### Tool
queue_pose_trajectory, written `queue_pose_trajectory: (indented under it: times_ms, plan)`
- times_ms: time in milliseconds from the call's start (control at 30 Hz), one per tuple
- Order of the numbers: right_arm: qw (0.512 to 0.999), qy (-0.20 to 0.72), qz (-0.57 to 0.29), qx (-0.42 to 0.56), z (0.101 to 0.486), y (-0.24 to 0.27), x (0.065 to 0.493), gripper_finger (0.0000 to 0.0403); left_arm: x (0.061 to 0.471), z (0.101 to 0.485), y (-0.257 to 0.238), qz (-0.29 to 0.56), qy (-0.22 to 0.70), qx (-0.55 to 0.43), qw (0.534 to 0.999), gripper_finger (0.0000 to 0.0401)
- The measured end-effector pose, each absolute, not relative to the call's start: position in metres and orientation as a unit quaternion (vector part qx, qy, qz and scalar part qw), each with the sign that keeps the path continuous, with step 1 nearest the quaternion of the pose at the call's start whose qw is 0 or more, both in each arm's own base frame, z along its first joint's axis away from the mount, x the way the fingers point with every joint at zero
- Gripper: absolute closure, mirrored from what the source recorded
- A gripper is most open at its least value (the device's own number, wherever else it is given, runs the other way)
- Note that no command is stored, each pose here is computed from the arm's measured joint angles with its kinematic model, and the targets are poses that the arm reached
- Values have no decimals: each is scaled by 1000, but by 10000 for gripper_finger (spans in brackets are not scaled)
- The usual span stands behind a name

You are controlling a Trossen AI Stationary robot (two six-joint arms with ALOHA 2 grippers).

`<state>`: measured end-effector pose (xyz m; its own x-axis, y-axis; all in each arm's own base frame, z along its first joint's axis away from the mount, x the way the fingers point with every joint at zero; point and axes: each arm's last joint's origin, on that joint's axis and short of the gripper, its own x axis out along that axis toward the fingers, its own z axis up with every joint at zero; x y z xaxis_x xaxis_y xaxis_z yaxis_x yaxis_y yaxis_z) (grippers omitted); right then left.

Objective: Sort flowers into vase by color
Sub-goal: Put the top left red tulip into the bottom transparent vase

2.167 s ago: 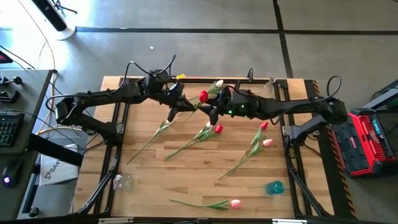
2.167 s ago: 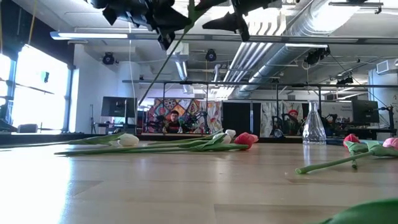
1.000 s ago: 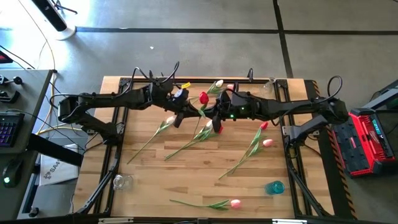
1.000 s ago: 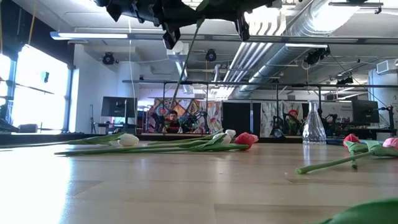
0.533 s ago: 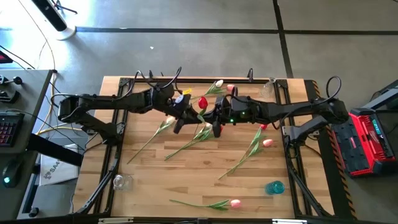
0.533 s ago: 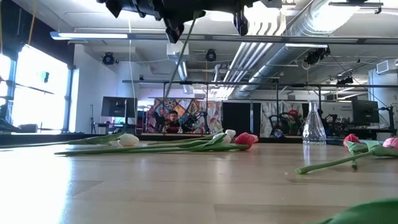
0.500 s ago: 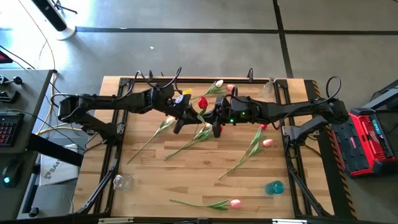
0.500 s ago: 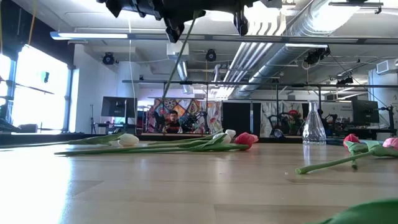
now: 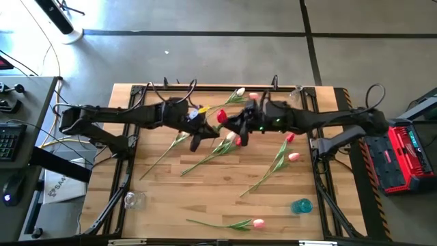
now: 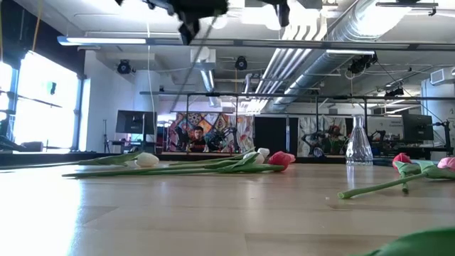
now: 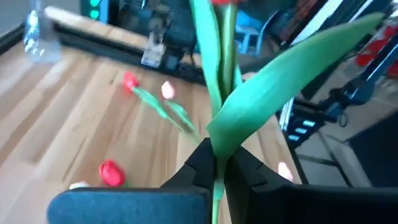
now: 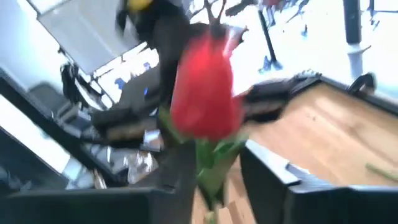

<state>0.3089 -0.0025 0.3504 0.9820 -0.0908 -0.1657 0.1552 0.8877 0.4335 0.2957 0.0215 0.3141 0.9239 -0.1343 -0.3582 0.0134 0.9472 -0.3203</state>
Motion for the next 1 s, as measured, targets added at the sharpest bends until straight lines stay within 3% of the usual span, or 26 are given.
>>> queue_pose_trajectory:
  times_ms: [167,400,700,1000]
  plan:
    - [959,66,-96,259,360,-3,293,234,261,332,-10,29,206,-157,965,400]
    - [954,107,-104,260,354,4,287,230,195,355,-60,111,181,-180,960,400]
    - [956,146,-95,234,345,18,289,231,148,359,-111,-23,209,-183,960,401]
    - [941,150,-135,271,335,46,291,231,123,365,-123,-79,195,-153,966,401]
